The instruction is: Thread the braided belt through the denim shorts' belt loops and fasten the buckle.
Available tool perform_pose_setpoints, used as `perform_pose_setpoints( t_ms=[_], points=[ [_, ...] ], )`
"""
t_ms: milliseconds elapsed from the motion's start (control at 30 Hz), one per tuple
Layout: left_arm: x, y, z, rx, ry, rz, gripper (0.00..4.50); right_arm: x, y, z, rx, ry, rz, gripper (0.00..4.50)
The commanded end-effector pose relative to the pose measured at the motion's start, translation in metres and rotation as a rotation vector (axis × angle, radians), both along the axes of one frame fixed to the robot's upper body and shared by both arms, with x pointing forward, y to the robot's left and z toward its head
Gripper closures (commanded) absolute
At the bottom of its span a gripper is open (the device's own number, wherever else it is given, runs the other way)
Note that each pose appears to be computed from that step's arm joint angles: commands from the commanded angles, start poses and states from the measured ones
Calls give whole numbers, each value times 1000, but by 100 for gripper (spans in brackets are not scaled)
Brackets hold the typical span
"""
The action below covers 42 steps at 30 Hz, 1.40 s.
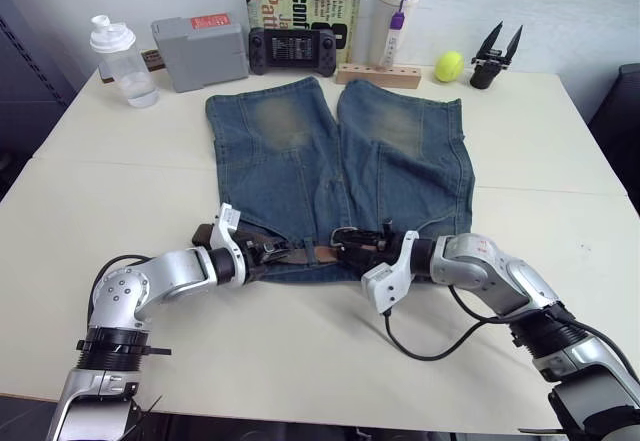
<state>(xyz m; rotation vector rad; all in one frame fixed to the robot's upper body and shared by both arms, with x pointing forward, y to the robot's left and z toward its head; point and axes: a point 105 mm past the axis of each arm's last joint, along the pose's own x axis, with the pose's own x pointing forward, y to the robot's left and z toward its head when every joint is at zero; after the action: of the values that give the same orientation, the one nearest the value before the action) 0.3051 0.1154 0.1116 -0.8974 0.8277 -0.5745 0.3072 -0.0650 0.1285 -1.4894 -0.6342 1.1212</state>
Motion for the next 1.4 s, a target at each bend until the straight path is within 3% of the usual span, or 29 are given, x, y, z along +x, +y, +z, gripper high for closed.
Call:
perform_pose_setpoints(
  t_ms=[33, 300, 733, 833, 933, 1100, 1200, 1400],
  points=[
    [-6, -1, -12, 29, 40, -22, 450, -1, -5, -4, -19, 4, -3, 251],
    [-5, -2, -11, 28, 37, -24, 450, -3, -10, -6, -30, 15, 4, 251],
    [-4, -2, -11, 29, 32, -19, 450, -7, 13, -1, 11, 10, 68, 251],
    [-4, -1, -11, 31, 33, -17, 450, -7, 13, 0, 4, 4, 77, 324],
    [-6, 4, -10, 36, 29, -16, 450, -3, 14, 5, 10, -10, 74, 441],
    [-15, 18, -1, 56, -10, -73, 450, -1, 15, 13, 12, -24, 77, 441],
    [-30, 36, 7, 144, -60, -161, 450, -2, 15, 19, 13, -28, 83, 441],
    [-53, 55, 23, 222, -121, -280, 207, 1, 15, 34, 26, -49, 79, 450]
  ],
)
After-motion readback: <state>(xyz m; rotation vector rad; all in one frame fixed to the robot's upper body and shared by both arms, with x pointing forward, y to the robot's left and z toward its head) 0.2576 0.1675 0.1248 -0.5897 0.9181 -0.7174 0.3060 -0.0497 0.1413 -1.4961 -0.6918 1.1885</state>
